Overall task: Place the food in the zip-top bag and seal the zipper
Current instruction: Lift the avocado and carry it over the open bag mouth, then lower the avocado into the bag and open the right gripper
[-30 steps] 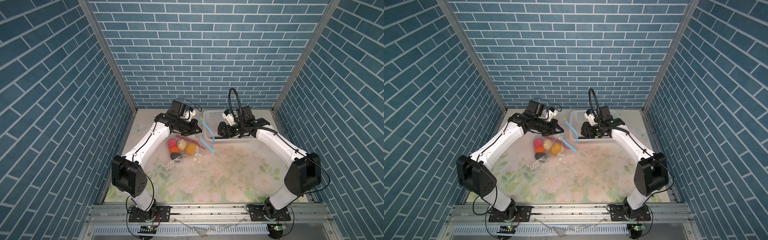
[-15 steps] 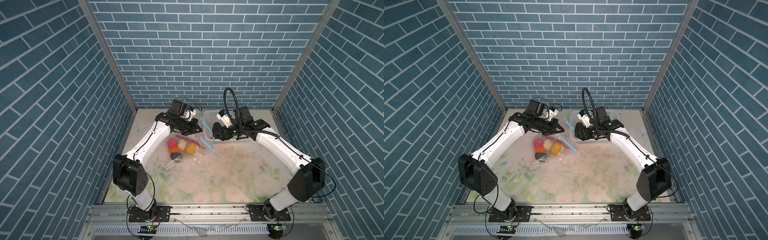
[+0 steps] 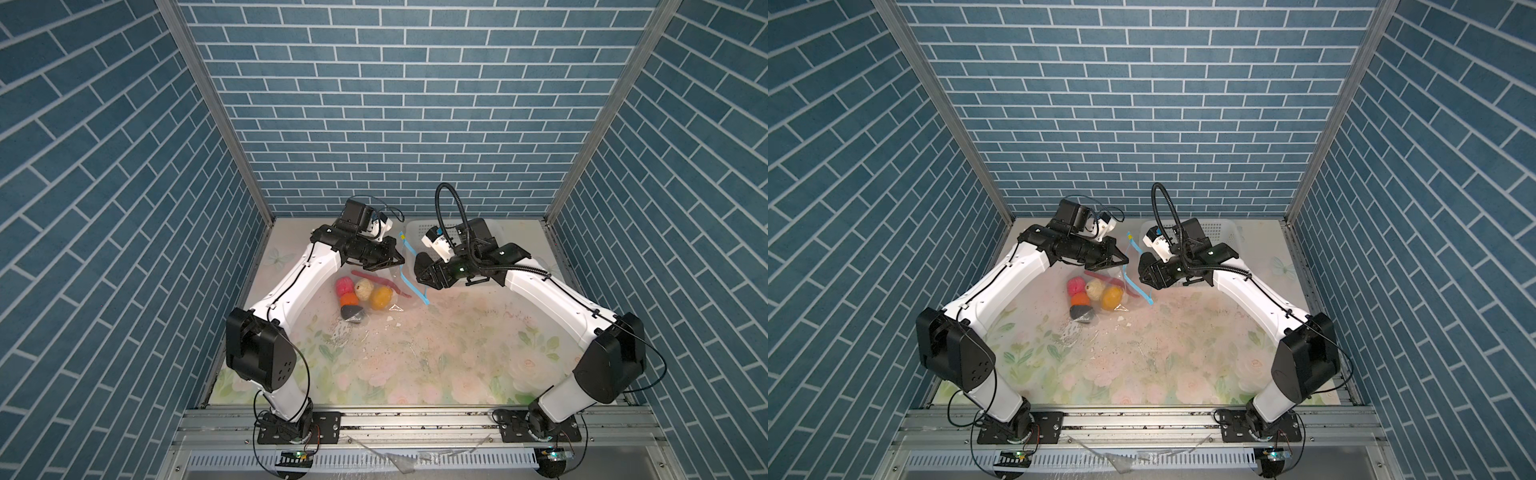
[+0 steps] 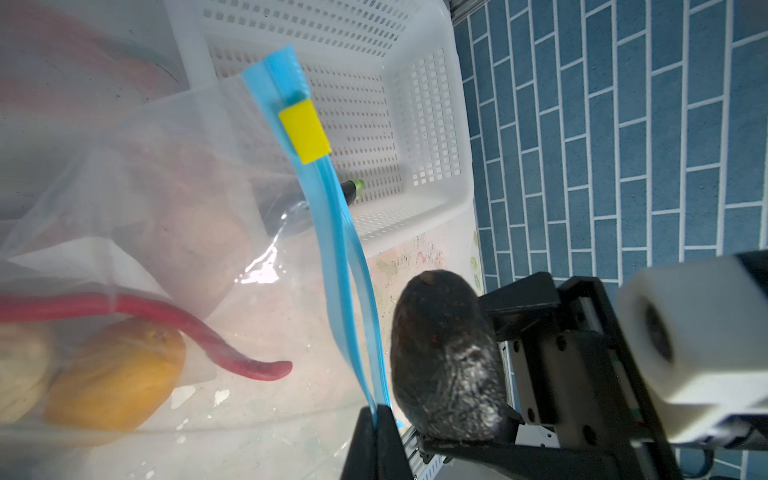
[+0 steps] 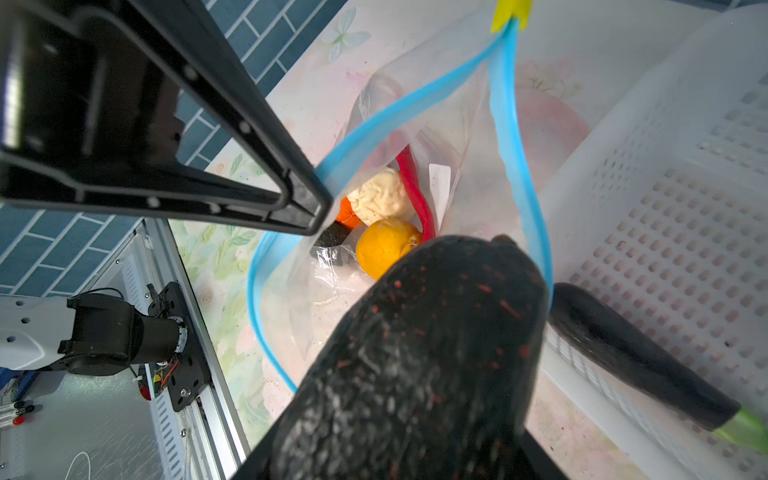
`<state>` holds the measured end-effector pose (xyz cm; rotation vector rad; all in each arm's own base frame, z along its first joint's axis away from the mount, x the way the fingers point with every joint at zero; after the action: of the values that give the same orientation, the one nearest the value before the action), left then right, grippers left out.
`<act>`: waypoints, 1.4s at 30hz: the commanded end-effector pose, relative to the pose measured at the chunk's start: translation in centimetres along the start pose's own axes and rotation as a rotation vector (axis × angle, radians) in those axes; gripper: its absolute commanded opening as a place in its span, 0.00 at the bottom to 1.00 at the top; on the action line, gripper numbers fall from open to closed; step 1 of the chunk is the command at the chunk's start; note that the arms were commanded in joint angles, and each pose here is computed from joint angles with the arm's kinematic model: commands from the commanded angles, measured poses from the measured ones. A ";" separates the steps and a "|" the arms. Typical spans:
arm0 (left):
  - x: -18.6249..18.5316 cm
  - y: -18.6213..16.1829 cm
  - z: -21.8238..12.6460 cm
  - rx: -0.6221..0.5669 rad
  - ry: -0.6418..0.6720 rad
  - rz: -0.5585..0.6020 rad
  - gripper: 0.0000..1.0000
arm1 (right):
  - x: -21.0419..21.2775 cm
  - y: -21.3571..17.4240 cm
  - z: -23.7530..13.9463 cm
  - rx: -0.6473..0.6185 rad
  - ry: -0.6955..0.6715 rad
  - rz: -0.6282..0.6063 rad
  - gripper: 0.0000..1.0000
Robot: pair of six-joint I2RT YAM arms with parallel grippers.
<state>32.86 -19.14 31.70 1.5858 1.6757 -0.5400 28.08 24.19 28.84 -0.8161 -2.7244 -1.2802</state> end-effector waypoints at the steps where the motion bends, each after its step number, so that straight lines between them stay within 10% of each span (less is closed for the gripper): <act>1: -0.1 0.2 -0.3 -0.014 -0.010 0.014 0.00 | 0.0 0.4 0.7 0.001 0.024 -0.046 0.43; 42: 0.5 -0.1 0.1 -0.007 -0.020 0.005 0.00 | -0.3 -1.6 3.9 0.144 -0.017 -0.022 0.56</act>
<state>32.87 -19.18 31.08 1.5827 1.6762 -0.5493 28.25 25.76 25.28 -0.8458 -2.7640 -1.0892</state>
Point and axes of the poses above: each gripper's point midway between its finger pads, its own z axis out along the fingers, its own x axis along the line the jaws close on, y = z × x, the point moved 10 cm from there along -z, back along the fingers, and after that the axes turned 10 degrees about -z, right-handed, at the moved point
